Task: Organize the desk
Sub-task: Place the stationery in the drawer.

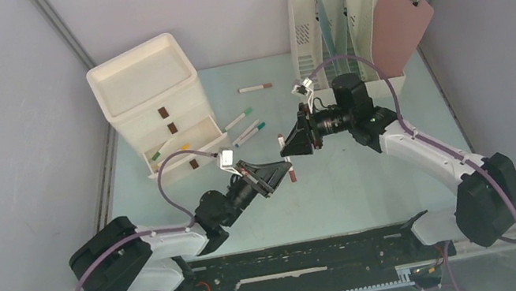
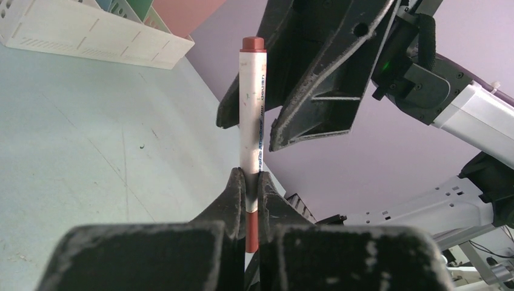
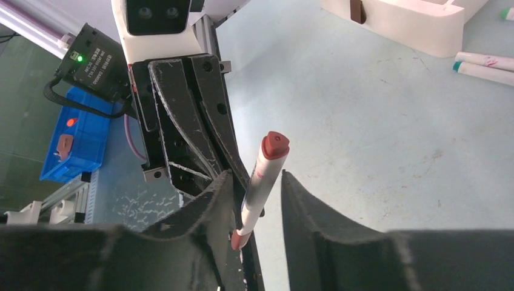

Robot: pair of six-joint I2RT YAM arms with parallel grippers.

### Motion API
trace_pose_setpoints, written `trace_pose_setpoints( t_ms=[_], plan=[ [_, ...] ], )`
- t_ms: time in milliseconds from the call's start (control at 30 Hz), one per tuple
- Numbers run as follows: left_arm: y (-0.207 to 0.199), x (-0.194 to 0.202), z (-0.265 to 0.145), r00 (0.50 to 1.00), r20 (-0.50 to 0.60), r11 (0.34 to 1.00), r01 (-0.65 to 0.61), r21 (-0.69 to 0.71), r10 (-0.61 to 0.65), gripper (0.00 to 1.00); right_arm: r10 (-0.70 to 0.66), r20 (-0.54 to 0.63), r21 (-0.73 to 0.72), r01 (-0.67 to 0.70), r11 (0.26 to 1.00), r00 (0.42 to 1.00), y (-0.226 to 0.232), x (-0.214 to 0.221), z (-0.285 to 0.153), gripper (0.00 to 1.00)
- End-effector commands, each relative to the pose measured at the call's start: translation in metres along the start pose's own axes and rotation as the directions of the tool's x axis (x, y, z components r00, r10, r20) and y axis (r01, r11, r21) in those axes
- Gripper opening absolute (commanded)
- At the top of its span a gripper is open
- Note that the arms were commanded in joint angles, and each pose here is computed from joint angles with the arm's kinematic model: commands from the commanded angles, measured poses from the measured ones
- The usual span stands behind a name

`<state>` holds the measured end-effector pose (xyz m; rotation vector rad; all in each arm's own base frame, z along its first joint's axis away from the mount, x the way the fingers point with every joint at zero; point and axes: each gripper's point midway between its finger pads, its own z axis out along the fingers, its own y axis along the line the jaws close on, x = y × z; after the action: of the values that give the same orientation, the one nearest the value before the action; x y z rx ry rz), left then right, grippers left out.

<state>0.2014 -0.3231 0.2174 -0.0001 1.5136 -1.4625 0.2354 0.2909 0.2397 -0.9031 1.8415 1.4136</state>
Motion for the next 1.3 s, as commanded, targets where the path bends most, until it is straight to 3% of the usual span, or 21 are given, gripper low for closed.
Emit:
trace_pose_setpoints(
  t_ms=[0, 100, 167, 333, 400, 500, 633, 833, 900, 1000, 1033, 1167, 1267],
  plan=[
    [-0.018, -0.011, 0.009, 0.999, 0.046, 0.998, 0.009, 0.060, -0.012, 0.00, -0.005, -0.002, -0.036, 0.004, 0.999, 1.000, 0.004, 0.001, 0.004, 0.37],
    [-0.019, -0.012, 0.009, 0.999, 0.047, 0.998, 0.010, 0.065, -0.013, 0.00, -0.009, -0.004, -0.069, 0.009, 0.998, 1.000, 0.010, 0.000, 0.004, 0.16],
    [-0.019, -0.011, 0.008, 0.999, 0.046, 0.998, 0.011, 0.065, -0.014, 0.08, -0.027, 0.005, -0.082, 0.027, 0.996, 1.000, 0.012, -0.003, 0.004, 0.00],
    [-0.026, -0.012, 0.005, 0.999, 0.036, 0.996, 0.013, 0.091, -0.016, 0.58, -0.032, 0.008, -0.098, 0.032, 0.995, 0.999, 0.016, -0.004, 0.002, 0.00],
    [-0.030, -0.011, 0.004, 1.000, 0.025, 0.994, 0.014, 0.110, -0.016, 0.69, -0.030, 0.003, -0.121, 0.030, 0.992, 1.000, 0.020, -0.003, 0.002, 0.00],
    [-0.036, -0.011, 0.004, 1.000, 0.013, 0.991, 0.008, 0.137, -0.010, 0.73, -0.031, -0.006, -0.154, 0.030, 0.988, 1.000, 0.026, -0.001, 0.002, 0.00],
    [-0.041, -0.006, 0.007, 0.999, -0.034, 0.986, 0.016, 0.163, -0.010, 0.68, -0.042, -0.012, -0.177, 0.039, 0.983, 0.999, 0.030, 0.000, 0.002, 0.00],
    [-0.044, 0.000, 0.010, 0.995, -0.097, 0.982, 0.021, 0.190, -0.002, 0.48, -0.063, -0.018, -0.181, 0.059, 0.982, 0.998, 0.030, 0.003, 0.003, 0.00],
    [-0.043, 0.002, 0.011, 0.993, -0.116, 0.981, 0.010, 0.191, 0.013, 0.37, -0.070, -0.021, -0.183, 0.065, 0.981, 0.997, 0.029, 0.004, 0.004, 0.00],
    [-0.041, 0.006, 0.011, 0.989, -0.146, 0.982, -0.001, 0.190, 0.029, 0.05, -0.073, -0.028, -0.183, 0.067, 0.981, 0.997, 0.028, 0.007, 0.005, 0.00],
    [-0.040, 0.007, 0.011, 0.988, -0.148, 0.982, -0.002, 0.188, 0.030, 0.01, -0.076, -0.027, -0.183, 0.070, 0.981, 0.997, 0.027, 0.007, 0.005, 0.00],
    [-0.034, 0.003, 0.006, 0.990, -0.134, 0.985, -0.009, 0.172, 0.032, 0.00, -0.079, -0.048, -0.188, 0.069, 0.980, 0.996, 0.028, 0.010, 0.003, 0.04],
    [-0.029, -0.003, 0.001, 0.993, -0.116, 0.987, -0.016, 0.161, 0.035, 0.00, -0.105, -0.071, -0.199, 0.089, 0.976, 0.992, 0.028, 0.012, 0.001, 0.22]
  ],
)
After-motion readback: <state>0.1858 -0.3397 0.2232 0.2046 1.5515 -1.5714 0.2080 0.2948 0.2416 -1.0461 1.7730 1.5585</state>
